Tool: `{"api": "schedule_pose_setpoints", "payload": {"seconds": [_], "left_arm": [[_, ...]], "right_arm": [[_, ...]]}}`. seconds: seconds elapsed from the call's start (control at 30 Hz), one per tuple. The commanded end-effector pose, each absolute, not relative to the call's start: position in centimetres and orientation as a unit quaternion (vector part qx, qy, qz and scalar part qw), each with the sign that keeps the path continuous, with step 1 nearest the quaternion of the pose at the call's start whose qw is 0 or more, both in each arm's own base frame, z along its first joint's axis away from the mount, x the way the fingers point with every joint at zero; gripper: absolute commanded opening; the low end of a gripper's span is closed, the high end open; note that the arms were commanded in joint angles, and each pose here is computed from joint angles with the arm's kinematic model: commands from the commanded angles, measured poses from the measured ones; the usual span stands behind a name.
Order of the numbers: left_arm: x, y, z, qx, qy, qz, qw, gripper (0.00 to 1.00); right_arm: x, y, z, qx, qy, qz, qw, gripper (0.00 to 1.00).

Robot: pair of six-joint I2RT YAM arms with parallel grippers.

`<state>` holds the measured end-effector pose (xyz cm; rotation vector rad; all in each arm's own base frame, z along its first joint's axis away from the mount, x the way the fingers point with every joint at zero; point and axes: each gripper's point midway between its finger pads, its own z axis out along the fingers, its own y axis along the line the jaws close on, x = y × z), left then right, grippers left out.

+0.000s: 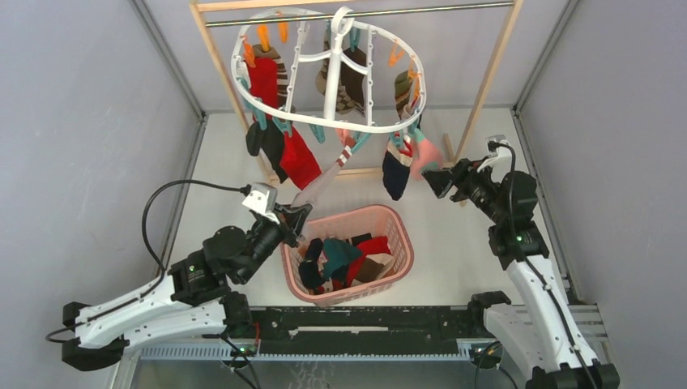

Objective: Remove the socks clipped to the hanger
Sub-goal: Remove the sock from the hanger.

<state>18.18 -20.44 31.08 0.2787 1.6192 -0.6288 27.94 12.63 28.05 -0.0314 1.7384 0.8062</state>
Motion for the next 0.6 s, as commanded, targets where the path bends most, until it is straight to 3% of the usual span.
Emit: {"api": "schedule_pose_setpoints", "payload": {"seconds": [0.0,0.57], "left_arm": [[17.9,-19.4,34.2,0.103,0.69,-0.295,0.653,0.0],[17.8,-18.2,34.1,0.102,0.691,-0.284,0.656,0.0]], "right_arm": [[28.1,14.1,31.4,-0.081,0.687,0.392,0.607,0.73],[31.7,13.9,30.9,-0.097,0.67,0.396,0.62,0.78]]}}
